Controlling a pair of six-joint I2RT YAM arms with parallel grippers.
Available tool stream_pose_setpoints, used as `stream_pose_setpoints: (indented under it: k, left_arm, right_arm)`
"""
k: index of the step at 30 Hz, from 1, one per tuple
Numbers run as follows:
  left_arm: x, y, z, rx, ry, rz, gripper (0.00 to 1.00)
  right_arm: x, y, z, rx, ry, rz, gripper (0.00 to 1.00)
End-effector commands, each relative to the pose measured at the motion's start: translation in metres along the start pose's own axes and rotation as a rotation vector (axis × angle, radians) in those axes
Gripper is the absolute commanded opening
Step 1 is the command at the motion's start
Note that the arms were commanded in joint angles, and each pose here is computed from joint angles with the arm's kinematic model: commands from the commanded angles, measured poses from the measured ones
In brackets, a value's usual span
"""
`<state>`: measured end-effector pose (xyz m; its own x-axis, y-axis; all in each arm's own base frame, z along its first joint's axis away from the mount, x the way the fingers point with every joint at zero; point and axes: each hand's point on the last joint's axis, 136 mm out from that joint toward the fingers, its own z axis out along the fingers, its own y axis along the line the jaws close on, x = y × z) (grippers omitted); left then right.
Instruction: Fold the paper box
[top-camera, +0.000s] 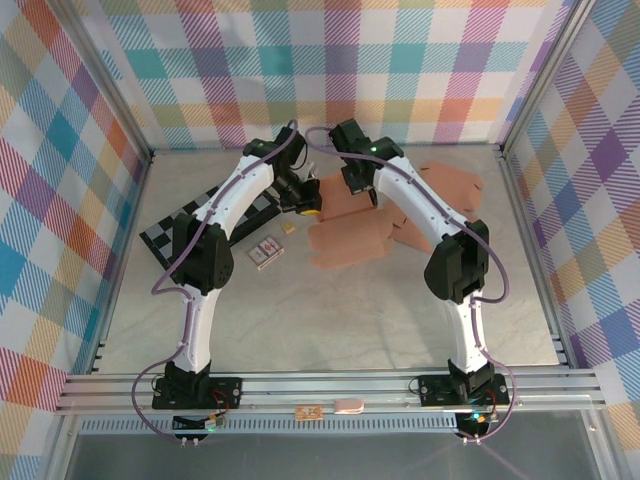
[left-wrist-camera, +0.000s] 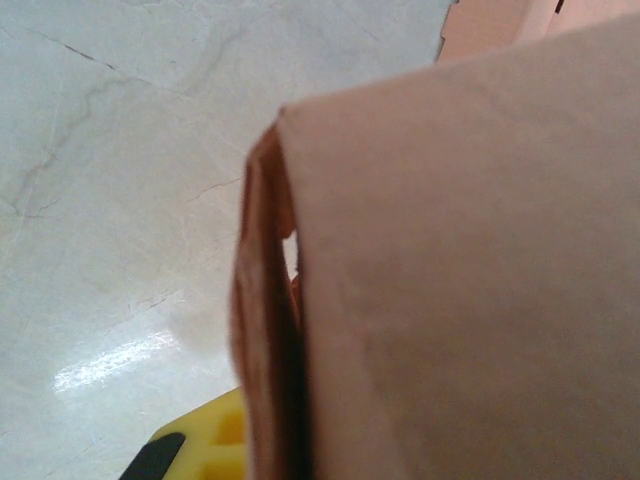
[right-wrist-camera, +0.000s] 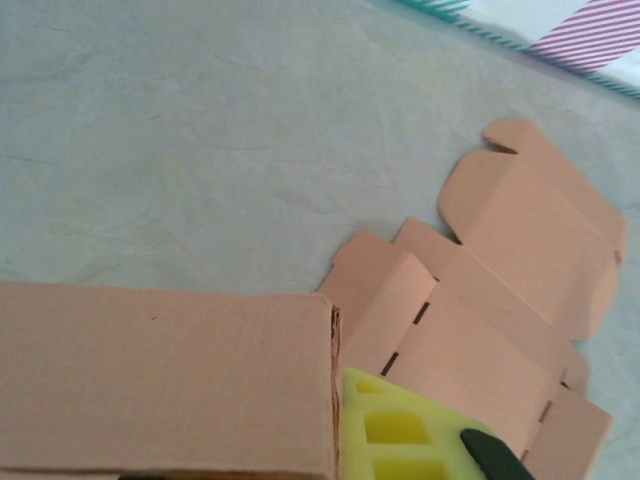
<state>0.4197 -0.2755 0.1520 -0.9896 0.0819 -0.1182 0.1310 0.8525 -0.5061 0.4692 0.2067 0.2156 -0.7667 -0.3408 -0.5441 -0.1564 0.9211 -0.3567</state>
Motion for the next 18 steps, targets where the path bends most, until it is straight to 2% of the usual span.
stream_pose_setpoints:
  k: [1,7,15,18]
  left_arm:
    - [0.003,-0.024,-0.029,0.040,-0.035,0.027,0.00]
    - [0.003,-0.024,-0.030,0.039,-0.036,0.019,0.00]
    - [0.001,-0.018,-0.031,0.005,-0.049,-0.035,0.00]
    - [0.000,-0.016,-0.031,-0.005,-0.051,-0.052,0.00]
  right_arm:
    - [0.002,-0.021,-0.002,0.170,0.010,-0.028,0.00]
    - [0.003,-0.019,-0.006,0.176,0.008,-0.019,0.01]
    - [0.012,-0.008,-0.024,0.030,0.040,0.048,0.29]
    - [0.022,-0.006,-0.027,-0.002,0.066,0.075,0.34]
